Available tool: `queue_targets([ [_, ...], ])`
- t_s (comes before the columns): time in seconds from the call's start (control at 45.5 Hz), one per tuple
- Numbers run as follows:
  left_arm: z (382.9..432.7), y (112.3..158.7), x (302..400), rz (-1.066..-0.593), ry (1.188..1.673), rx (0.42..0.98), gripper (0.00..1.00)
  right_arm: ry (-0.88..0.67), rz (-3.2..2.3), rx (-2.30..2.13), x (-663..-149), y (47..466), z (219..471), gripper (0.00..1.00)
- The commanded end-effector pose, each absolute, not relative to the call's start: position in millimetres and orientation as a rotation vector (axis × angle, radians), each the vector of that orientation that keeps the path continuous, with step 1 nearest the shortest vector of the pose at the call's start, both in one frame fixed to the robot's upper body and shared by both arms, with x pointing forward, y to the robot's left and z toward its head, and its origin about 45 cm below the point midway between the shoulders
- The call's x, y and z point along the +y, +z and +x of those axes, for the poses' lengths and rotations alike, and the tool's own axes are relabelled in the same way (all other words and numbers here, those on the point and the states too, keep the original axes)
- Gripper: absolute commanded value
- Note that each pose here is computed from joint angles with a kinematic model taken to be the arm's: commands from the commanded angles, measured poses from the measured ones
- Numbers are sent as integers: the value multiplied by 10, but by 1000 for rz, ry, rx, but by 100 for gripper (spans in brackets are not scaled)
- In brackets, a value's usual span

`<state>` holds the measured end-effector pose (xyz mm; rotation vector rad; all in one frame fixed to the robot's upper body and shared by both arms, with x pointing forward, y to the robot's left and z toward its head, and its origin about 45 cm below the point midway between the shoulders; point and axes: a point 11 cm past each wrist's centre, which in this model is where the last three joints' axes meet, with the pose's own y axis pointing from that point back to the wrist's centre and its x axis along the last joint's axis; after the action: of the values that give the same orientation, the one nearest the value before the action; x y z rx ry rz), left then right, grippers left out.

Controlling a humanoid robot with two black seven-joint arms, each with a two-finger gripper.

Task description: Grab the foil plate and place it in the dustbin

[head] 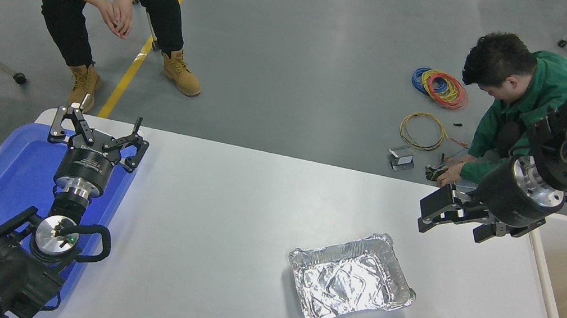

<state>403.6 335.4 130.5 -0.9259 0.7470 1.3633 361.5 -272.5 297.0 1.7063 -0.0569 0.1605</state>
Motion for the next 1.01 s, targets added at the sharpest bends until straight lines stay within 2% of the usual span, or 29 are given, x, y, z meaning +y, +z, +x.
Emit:
queue_targets([
  [0.0, 4035, 1305, 3355, -925, 1363, 747, 100, 188, 1689, -44, -2641, 2946, 3692, 100],
  [0.462, 4035, 1303, 3348, -926, 1362, 748, 100, 269, 1676, -34, -2390, 2866, 3949, 100],
  [0.593, 4035, 1303, 3348, -926, 1362, 748, 100, 275, 1676, -9, -2307, 2804, 3939, 100],
  [0.835, 4035, 1303, 3348, -926, 1362, 748, 100, 261, 1713, 49, -2117, 2384, 3843, 100],
  [0.989, 4035, 1303, 3348, -926, 1362, 748, 100, 376, 1703, -15, -2051, 2026, 3975, 100],
])
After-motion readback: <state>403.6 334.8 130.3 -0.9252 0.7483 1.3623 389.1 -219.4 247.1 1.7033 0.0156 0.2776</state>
